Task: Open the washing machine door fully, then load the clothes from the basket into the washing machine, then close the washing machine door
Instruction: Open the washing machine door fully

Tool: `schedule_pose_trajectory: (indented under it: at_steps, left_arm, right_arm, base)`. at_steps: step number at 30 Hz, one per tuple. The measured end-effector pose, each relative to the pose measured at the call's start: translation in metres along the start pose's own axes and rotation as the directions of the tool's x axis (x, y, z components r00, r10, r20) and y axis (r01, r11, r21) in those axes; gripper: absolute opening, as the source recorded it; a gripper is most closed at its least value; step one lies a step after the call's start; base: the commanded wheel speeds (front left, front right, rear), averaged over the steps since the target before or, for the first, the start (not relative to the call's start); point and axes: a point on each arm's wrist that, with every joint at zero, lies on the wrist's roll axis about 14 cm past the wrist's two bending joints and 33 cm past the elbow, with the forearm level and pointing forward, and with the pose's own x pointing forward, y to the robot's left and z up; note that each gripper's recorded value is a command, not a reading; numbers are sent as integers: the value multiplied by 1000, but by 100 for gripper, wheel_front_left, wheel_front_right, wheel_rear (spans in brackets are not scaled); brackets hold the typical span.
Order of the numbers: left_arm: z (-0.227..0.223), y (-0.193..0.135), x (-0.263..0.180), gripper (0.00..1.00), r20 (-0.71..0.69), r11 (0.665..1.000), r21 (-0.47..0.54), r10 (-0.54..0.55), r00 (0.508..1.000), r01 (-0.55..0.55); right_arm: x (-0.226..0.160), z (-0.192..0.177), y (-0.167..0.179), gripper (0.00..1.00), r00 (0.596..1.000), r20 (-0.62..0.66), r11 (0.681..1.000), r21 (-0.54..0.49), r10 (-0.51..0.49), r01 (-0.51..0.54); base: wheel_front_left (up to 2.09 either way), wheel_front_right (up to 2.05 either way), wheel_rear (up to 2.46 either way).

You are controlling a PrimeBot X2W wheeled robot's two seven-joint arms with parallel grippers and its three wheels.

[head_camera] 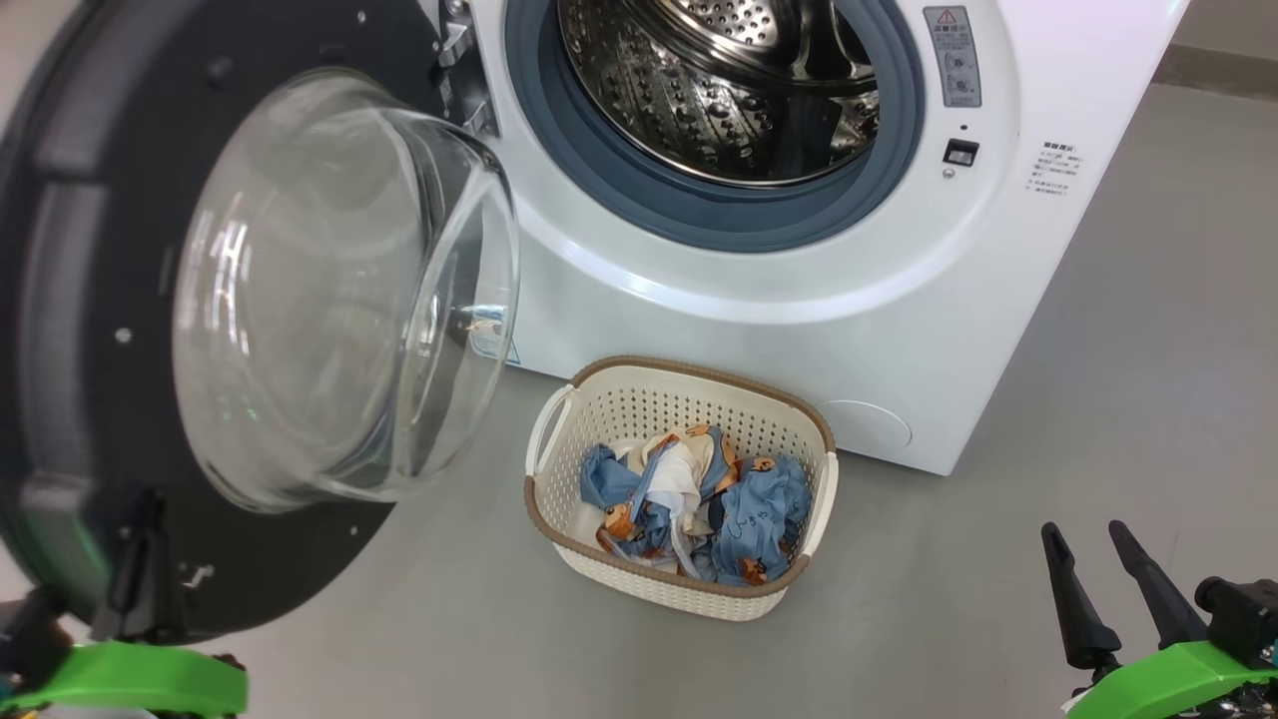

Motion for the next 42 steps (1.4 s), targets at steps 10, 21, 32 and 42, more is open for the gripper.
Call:
schedule_pose_trajectory:
  at_steps: [10, 21, 32, 42]
  left_arm:
    - [1, 21, 12, 0, -7, 998, 36, 57, 998, -57]
    - [0, 39, 28, 0, -20, 991, 71, 114, 993, -113]
    - [6, 65, 43, 0, -13, 977, 108, 189, 982, -186]
    - [5, 78, 59, 0, -30, 965, 139, 228, 973, -222]
  right_arm:
    - [2, -7, -4, 100, 1000, -16, 1000, 3, -6, 6]
    - [11, -11, -9, 100, 1000, -26, 1000, -2, -4, 4]
    - [17, -19, -7, 100, 999, -41, 1000, 6, 6, -6]
    - [23, -28, -15, 100, 998, -63, 1000, -9, 4, -5]
  base:
    - [0, 0, 0]
    - [0, 0, 0]
    - [0, 0, 0]
    - [0, 0, 0]
